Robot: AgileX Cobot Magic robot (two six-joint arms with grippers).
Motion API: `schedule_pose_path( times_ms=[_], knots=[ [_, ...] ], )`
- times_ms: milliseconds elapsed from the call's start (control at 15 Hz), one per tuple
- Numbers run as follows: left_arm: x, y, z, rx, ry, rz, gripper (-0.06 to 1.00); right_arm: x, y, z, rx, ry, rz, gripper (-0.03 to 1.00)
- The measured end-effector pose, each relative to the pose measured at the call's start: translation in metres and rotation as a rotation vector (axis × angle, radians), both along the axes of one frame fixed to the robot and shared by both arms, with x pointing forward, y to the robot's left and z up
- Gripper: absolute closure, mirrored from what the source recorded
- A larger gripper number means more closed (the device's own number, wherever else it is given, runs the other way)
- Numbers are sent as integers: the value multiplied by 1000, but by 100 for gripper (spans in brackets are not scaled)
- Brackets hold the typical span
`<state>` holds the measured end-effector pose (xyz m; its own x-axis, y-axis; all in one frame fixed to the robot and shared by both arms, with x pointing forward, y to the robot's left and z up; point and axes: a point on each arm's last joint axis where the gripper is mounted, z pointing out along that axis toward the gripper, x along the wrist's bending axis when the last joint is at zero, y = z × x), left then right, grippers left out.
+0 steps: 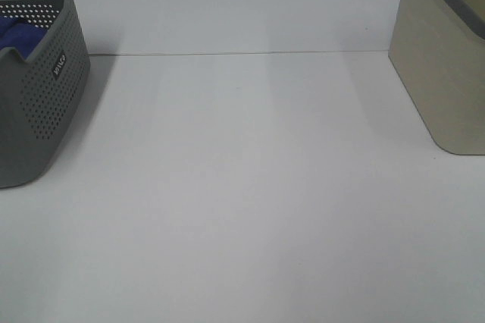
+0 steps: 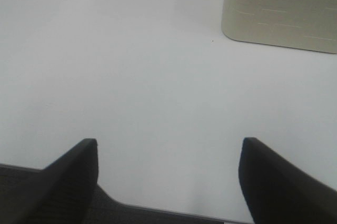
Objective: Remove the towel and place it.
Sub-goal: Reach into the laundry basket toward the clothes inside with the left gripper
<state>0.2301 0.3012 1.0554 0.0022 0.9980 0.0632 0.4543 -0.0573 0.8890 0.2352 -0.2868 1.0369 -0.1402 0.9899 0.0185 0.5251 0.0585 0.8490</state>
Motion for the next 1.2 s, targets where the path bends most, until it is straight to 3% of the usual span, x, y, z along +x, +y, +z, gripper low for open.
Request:
schedule_pose_path(
  times_ms=[1200],
  knots=[
    [0,0,0,1,0,0,-5,0,0,-1,1,2,1,24]
  ],
)
